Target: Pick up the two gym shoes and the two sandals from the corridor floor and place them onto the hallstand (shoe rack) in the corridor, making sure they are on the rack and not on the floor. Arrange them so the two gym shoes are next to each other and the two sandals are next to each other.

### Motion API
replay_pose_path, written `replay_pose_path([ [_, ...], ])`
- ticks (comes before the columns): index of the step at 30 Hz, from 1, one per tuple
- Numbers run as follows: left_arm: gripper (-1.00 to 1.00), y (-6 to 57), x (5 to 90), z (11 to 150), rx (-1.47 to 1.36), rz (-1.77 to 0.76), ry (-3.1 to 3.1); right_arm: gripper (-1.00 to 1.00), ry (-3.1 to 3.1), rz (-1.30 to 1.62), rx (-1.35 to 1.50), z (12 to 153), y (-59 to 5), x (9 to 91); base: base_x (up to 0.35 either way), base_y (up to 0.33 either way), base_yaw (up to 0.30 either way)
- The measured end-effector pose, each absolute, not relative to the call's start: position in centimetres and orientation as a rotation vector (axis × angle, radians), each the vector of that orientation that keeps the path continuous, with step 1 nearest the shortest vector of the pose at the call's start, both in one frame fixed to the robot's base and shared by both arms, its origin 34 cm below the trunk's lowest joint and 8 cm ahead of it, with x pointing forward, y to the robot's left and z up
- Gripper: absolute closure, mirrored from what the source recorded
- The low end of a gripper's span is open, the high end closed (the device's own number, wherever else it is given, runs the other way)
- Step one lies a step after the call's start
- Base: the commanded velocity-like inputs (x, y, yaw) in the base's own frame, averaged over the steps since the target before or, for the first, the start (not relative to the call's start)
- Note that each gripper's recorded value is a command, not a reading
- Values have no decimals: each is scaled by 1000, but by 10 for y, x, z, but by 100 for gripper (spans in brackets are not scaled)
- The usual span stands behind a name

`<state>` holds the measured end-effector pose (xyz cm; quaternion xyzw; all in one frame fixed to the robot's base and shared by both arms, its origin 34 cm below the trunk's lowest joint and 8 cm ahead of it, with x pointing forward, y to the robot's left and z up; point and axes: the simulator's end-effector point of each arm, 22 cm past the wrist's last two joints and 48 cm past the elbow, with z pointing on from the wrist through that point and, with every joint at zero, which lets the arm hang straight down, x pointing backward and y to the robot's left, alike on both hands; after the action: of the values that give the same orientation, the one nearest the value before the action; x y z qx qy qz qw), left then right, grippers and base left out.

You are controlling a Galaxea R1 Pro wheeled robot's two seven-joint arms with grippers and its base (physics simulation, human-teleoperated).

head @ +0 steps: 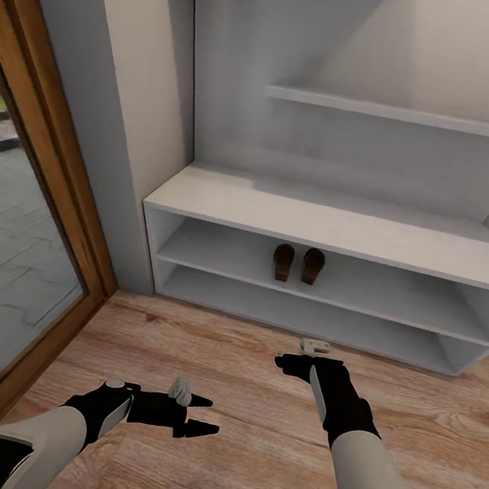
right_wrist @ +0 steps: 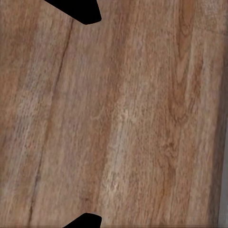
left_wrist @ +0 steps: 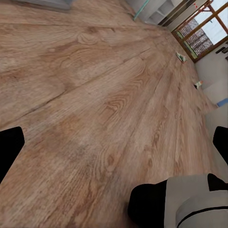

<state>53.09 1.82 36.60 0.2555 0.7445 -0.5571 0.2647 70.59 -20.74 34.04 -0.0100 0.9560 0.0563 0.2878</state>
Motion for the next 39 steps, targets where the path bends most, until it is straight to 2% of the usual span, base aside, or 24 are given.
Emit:
replay_pose_path([
  [39,-100,16,536,380,707,-1484,1989,-100,2524,161,-25,358,-206,710,0,0,-258],
])
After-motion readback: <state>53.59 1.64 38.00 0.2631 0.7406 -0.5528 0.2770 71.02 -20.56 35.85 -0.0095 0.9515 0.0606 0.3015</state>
